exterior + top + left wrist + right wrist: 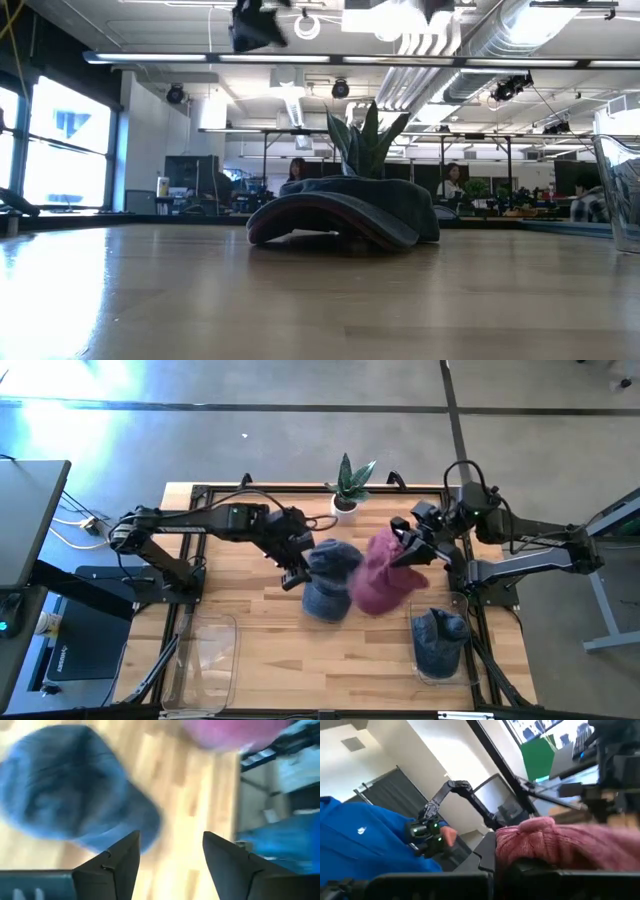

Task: Pick & Place hat
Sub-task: Put the red cap into the left transparent bin

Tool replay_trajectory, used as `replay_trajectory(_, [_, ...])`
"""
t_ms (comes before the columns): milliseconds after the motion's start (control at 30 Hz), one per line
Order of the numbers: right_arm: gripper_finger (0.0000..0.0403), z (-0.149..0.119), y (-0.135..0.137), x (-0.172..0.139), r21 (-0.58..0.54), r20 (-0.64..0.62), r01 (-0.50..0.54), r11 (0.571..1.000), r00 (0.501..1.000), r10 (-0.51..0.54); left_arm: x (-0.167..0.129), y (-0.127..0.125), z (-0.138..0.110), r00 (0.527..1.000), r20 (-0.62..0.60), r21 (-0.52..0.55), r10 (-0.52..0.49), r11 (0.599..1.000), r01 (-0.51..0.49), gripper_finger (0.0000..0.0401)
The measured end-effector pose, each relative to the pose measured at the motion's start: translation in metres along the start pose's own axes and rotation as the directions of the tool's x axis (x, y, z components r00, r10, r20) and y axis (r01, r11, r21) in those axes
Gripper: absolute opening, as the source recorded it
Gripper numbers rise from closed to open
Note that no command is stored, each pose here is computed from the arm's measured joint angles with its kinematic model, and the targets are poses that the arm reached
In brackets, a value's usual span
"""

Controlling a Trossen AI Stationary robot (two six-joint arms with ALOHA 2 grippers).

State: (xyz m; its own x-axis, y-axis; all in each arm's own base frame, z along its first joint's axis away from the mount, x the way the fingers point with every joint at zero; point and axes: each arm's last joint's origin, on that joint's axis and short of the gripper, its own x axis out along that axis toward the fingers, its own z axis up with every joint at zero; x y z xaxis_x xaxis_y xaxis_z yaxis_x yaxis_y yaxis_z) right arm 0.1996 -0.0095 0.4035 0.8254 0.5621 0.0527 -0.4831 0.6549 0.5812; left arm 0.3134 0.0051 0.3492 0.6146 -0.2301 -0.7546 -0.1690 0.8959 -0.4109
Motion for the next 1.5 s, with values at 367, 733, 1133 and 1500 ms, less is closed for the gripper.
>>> replay_trajectory(367, [0.0001, 0.001, -0.006, 0.014, 0.227, -0.115, -0.008, 0.974, 0.993, 0.035, -0.010, 0.021, 0.004, 0.974, 0.223, 0.138, 0.040, 0.988, -0.072, 0.0213])
replay_trajectory(733, [0.0000, 0.036, -0.013, 0.071, 0.252, -0.473, 0.170, 0.953, 0.881, -0.032, -0.033, 0.024, 0.018, 0.794, 0.489, 0.338, -0.362, 0.917, 0.211, 0.0214])
replay_trajectory(1133, [0.0000, 0.063, -0.014, 0.118, 0.043, -0.587, 0.222, 0.974, 0.795, -0.155, -0.017, 0.007, 0.032, 0.705, 0.499, 0.513, -0.504, 0.828, 0.229, 0.0214])
replay_trajectory(1500, [0.0001, 0.053, -0.016, 0.128, 0.118, -0.647, 0.274, 0.954, 0.751, -0.135, -0.014, 0.000, 0.036, 0.652, 0.494, 0.581, -0.575, 0.776, 0.245, 0.0281])
